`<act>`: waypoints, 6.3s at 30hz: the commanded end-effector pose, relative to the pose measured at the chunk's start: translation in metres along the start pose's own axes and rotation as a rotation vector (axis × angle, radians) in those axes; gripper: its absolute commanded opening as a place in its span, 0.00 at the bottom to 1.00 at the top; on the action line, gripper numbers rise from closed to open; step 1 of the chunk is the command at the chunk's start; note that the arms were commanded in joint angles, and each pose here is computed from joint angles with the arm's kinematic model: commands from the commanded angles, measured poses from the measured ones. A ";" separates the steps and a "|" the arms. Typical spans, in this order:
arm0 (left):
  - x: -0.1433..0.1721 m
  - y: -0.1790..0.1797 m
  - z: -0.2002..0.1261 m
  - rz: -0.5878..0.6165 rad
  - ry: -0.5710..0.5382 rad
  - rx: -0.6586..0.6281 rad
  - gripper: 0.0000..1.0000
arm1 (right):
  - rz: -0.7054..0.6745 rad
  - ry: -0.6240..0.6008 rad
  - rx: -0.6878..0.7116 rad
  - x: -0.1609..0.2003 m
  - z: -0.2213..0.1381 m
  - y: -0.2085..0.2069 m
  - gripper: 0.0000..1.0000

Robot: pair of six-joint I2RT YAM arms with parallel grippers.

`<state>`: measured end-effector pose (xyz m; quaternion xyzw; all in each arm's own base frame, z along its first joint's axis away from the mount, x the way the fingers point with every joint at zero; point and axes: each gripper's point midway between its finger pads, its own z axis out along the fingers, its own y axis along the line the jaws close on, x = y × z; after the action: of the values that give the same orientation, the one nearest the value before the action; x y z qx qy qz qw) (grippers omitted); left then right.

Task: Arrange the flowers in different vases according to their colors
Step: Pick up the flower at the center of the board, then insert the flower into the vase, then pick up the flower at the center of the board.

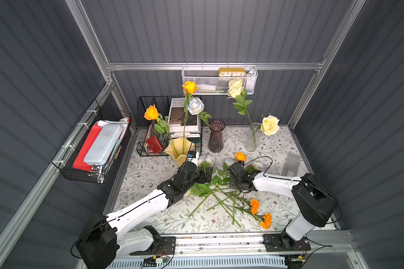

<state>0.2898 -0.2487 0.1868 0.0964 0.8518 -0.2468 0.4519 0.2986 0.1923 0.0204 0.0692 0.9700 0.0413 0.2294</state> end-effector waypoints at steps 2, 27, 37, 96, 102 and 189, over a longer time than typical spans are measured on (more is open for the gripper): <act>0.007 0.004 -0.001 0.008 0.009 -0.013 0.99 | 0.000 -0.007 0.038 -0.005 0.005 -0.005 0.18; 0.016 0.012 0.005 0.006 0.015 -0.040 0.99 | -0.211 -0.780 -0.132 -0.197 -0.145 0.061 0.00; 0.021 0.015 0.012 0.002 0.022 -0.055 0.99 | -0.316 -0.922 -0.191 -0.218 -0.169 0.092 0.00; 0.082 0.028 0.036 -0.098 0.153 -0.048 0.99 | -0.388 -1.138 -0.778 -0.202 -0.287 0.209 0.86; 0.070 0.019 0.034 -0.087 0.136 -0.016 0.99 | -0.246 -0.846 -0.464 -0.169 -0.221 0.123 0.80; 0.031 0.036 -0.006 -0.255 0.025 -0.024 0.99 | -0.569 -0.417 -0.175 -0.089 -0.094 0.088 0.00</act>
<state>0.2834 -0.2121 0.1550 -0.0204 0.8652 -0.2840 0.4128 0.3226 0.2750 0.1354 -0.2235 0.8960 0.0861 0.3739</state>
